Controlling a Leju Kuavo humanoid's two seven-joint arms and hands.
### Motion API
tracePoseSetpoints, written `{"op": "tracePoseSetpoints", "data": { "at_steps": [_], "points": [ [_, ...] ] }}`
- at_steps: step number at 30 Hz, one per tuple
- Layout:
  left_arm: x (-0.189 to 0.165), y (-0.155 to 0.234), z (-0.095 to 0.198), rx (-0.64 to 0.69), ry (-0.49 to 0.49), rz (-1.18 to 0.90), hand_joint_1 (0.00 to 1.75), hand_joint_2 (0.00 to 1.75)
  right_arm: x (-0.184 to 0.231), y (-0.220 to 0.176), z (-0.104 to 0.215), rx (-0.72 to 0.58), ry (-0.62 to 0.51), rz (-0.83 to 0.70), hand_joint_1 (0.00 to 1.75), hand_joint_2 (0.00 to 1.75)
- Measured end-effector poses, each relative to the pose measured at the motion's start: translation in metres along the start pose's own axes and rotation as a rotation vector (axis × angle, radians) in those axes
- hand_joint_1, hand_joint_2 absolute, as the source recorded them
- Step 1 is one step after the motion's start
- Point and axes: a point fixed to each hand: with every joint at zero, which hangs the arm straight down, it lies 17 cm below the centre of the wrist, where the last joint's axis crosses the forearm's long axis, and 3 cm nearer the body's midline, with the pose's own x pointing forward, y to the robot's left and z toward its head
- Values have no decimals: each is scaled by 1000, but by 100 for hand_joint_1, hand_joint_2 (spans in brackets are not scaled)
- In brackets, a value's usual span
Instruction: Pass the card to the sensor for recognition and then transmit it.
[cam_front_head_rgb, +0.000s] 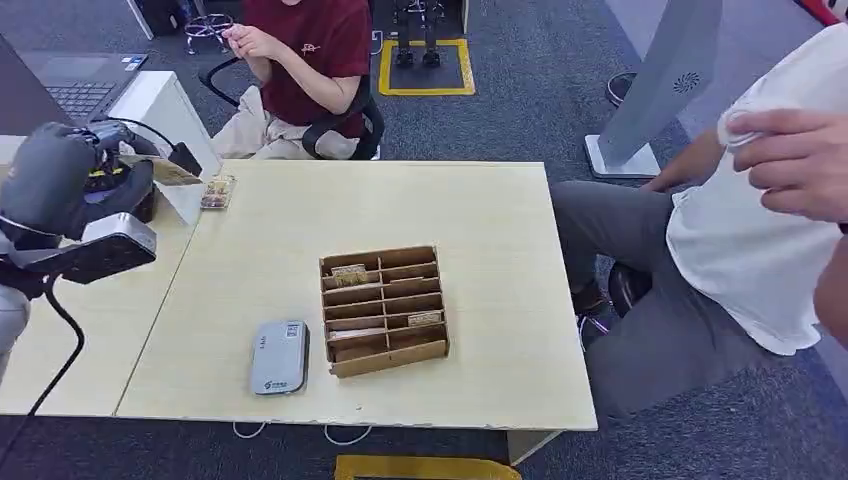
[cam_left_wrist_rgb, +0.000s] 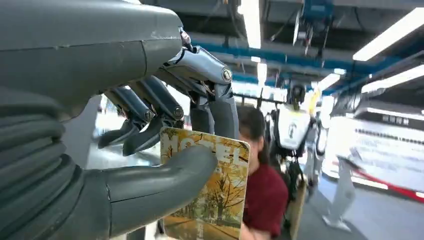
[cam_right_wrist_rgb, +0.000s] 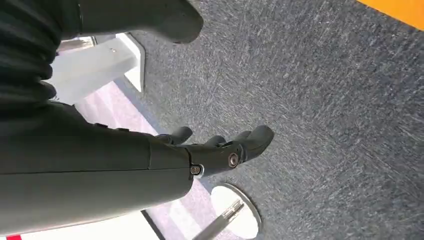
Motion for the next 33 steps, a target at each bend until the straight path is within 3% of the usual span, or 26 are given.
{"op": "tracePoseSetpoints", "data": {
  "at_steps": [10,16,22,23,24,25,28,33],
  "points": [
    [2,30,5,41,-20,-65,175,175,1,-1,0,-1,-5,3,0,175],
    [-5,78,14,79,-20,-102,175,175,1,-1,0,-2,-6,6,0,175],
    [-14,88,20,80,-3,-153,175,175,2,-2,-1,-4,-8,8,0,175],
    [-19,89,20,86,23,-178,175,175,2,-2,-1,-5,-8,9,0,175],
    [-37,89,20,106,109,-227,175,175,1,-3,-1,-8,-7,14,0,175],
    [-72,93,23,154,245,-306,175,175,1,-3,-1,-11,-4,20,0,175],
    [-141,60,34,204,446,-382,175,175,7,-11,-3,-23,-10,23,0,175],
    [-180,-5,49,165,619,-346,175,175,7,-11,-3,-24,-8,29,0,175]
  ]
}}
